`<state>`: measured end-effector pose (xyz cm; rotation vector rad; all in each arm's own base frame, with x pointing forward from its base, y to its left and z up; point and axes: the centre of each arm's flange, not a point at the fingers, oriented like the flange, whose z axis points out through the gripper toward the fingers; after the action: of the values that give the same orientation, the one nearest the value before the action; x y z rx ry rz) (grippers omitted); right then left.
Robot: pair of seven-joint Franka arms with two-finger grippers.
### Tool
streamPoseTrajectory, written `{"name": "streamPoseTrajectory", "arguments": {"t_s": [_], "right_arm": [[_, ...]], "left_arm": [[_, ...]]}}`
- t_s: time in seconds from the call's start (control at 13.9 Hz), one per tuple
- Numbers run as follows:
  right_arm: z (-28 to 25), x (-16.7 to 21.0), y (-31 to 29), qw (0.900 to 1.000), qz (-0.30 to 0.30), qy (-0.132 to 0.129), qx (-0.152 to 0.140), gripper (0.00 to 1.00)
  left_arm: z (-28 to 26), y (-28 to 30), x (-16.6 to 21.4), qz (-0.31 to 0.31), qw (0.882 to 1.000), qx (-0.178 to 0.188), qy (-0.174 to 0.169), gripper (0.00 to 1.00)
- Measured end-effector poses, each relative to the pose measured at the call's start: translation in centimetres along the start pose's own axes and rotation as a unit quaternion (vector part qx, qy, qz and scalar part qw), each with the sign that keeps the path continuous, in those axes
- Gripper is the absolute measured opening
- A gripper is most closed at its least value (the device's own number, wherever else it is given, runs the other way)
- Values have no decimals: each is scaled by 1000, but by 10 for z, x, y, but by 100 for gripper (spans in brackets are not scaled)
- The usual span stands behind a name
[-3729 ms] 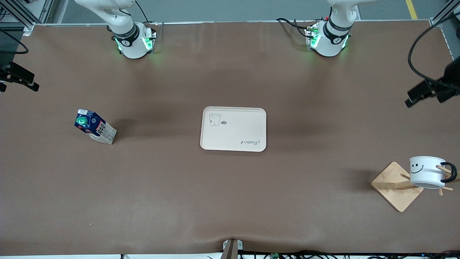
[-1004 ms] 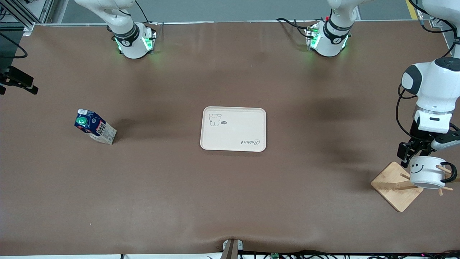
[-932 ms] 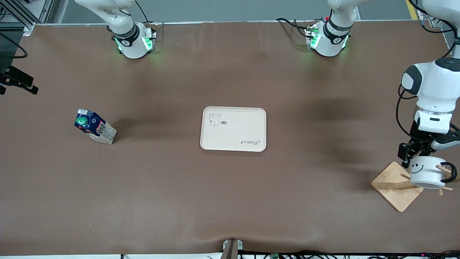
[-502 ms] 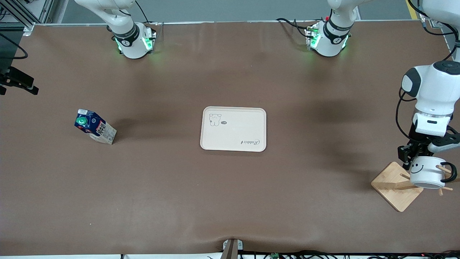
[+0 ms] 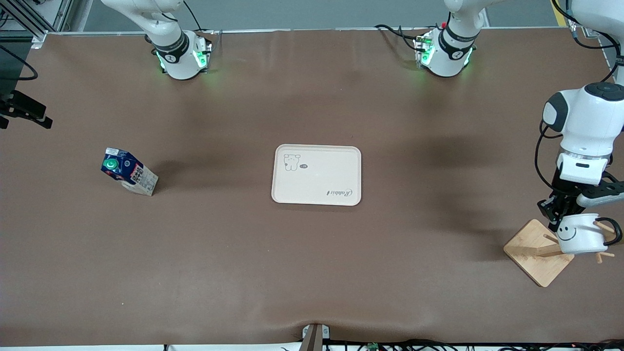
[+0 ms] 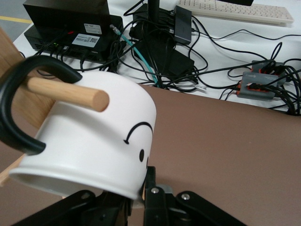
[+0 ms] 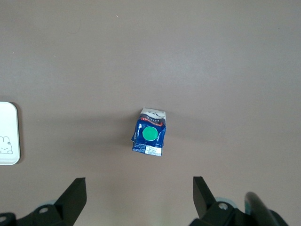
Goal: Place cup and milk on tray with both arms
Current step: 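Lower the left gripper and grasp the white mug's rim, then lift the white mug off the stand with the left gripper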
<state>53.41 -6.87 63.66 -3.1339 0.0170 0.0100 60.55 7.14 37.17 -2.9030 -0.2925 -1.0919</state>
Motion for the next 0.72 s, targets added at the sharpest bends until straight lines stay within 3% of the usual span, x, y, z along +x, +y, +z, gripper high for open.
{"name": "streamPoseTrajectory", "arguments": {"t_s": [0.72], "right_arm": [[0,0,0,1000,0,0,0,100]], "left_arm": [[-10,37,8,19,1000,-22,5,11]]}}
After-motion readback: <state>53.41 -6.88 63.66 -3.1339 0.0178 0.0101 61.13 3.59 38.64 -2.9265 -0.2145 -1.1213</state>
